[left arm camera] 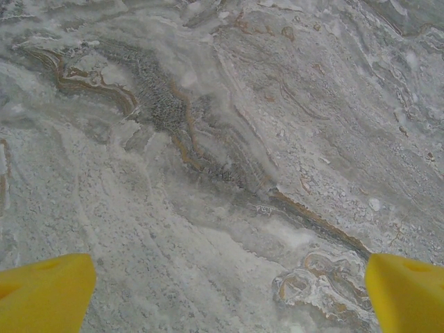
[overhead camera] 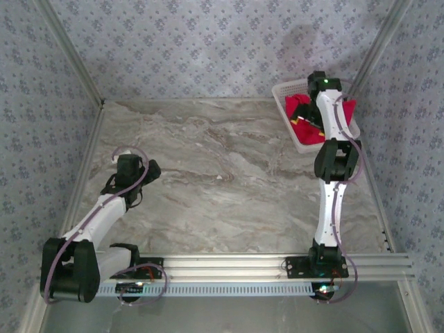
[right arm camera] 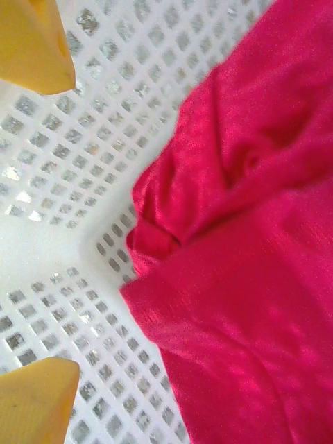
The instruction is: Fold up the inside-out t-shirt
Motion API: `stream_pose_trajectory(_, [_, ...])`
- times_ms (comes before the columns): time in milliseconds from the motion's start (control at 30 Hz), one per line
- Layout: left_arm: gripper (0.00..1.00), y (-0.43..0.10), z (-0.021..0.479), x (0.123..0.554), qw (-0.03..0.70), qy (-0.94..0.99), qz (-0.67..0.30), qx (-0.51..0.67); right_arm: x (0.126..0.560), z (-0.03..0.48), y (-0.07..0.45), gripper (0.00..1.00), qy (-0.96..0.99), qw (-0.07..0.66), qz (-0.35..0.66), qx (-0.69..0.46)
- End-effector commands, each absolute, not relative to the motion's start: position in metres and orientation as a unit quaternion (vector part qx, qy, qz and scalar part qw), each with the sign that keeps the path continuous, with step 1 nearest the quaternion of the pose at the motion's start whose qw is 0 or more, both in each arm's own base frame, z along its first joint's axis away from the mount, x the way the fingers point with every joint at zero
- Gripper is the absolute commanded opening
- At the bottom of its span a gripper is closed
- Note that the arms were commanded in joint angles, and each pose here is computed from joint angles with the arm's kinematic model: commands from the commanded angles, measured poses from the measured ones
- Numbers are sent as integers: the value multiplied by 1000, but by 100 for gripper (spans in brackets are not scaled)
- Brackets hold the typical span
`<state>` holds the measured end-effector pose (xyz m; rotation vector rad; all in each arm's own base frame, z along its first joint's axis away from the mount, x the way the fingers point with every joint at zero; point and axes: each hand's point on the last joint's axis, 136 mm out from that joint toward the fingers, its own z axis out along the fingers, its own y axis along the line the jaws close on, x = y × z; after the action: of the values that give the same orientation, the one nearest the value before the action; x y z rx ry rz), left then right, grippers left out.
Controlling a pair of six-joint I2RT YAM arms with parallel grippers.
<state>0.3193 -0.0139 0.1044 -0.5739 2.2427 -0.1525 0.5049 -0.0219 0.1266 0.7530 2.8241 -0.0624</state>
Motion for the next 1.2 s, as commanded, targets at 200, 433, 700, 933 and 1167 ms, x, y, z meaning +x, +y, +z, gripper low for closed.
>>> stream_pose_trajectory(200, [100, -16, 115, 325, 405, 883, -64, -226, 491, 158, -35, 92, 958, 120, -23, 260])
stream_pose_trajectory(433, [100, -16, 115, 325, 404, 884, -64, -225, 487, 145, 4, 75, 955, 93, 81, 269])
stream_pose_trajectory(700, [100, -16, 116, 326, 405, 884, -63, -225, 487, 149, 24, 64, 957, 88, 92, 261])
stream_pose_trajectory(933, [100, -16, 114, 327, 401, 886, -62, -225, 490, 151, 38, 66, 961, 83, 93, 246])
stream_pose_trajectory(1167, [100, -16, 113, 326, 399, 887, -60, -225, 486, 152, 50, 80, 958, 67, 124, 248])
